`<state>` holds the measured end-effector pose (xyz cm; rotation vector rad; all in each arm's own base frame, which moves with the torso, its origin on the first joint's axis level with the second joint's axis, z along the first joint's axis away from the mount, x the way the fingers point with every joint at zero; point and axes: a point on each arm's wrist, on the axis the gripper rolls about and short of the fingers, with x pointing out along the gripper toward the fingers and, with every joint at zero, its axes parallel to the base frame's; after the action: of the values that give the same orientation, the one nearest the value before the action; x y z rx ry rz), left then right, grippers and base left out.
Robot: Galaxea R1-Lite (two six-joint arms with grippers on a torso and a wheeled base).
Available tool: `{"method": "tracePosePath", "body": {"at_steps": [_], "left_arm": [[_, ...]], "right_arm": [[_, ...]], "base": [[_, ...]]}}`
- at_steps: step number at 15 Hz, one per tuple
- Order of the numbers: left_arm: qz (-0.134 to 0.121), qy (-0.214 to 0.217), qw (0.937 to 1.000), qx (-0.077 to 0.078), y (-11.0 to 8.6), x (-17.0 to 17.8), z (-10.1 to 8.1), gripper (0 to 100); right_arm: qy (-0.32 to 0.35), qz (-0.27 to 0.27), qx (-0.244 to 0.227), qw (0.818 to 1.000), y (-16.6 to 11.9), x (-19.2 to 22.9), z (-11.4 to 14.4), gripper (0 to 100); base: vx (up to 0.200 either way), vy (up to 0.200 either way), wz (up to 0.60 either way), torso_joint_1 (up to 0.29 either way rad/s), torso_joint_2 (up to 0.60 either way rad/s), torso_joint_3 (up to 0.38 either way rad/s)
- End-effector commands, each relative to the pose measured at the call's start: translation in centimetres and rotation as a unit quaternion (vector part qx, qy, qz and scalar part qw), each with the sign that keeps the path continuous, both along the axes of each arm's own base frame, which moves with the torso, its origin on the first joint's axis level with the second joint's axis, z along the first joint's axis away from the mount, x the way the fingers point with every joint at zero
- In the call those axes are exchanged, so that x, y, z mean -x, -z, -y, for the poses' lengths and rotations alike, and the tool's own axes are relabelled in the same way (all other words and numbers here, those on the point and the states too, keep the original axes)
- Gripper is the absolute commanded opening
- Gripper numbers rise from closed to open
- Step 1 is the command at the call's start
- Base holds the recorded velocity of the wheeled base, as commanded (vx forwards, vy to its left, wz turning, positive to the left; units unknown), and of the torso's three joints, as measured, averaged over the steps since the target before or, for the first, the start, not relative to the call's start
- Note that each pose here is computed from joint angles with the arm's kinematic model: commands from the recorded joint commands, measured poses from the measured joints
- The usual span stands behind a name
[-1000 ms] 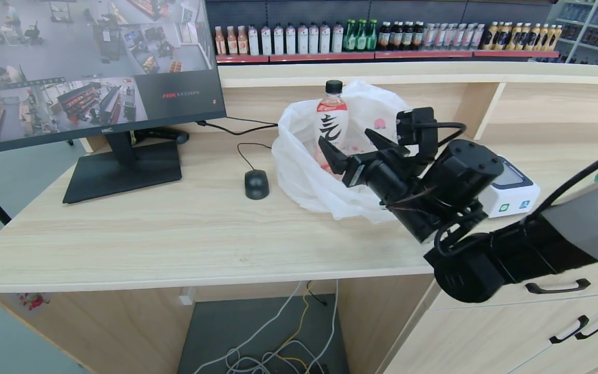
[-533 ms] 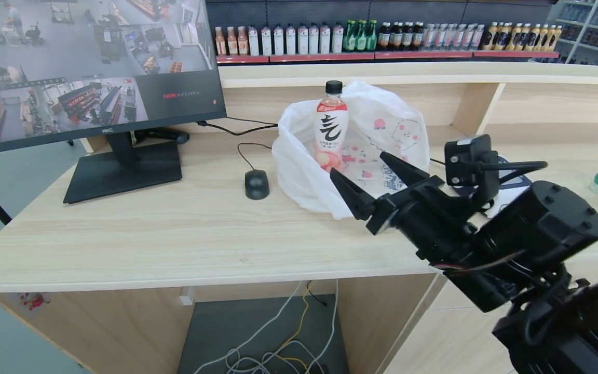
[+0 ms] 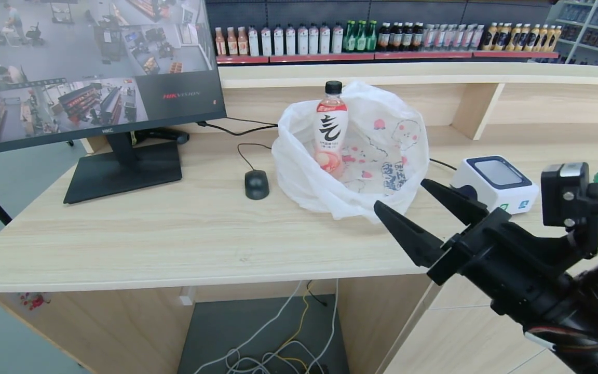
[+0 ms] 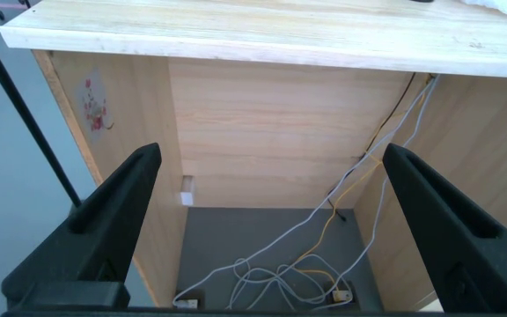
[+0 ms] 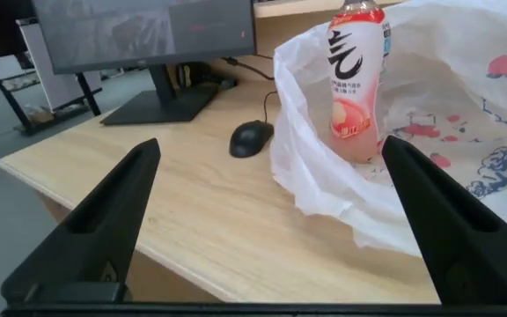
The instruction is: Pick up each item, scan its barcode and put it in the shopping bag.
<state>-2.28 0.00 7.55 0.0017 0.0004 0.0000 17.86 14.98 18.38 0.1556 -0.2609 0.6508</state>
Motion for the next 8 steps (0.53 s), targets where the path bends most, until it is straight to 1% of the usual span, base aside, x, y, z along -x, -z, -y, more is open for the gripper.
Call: {"method": "tracePosePath", "body": {"at_steps": [1,2,8], "left_arm": [[0.000,0.000,1.0000,-0.001,0.0,0.0,0.0,100],[0.000,0.000,1.0000,0.000,0.0,0.0,0.0,100],[0.000,0.000,1.0000,0.000,0.0,0.0,0.0,100]], "right_arm": [[-0.006,-0.032,0.027,0.999,1.8,2.1,1.4,100],[-0.010,-0.041,0.036,0.998,2.3,2.7,1.8,100],[0.001,-0.035,0.032,0.999,2.0,2.7,2.3,100]], "base": [[0.000,0.000,0.00,0.000,0.00,0.000],[0.000,0.000,0.00,0.000,0.00,0.000],[0.000,0.000,0.00,0.000,0.00,0.000]]}}
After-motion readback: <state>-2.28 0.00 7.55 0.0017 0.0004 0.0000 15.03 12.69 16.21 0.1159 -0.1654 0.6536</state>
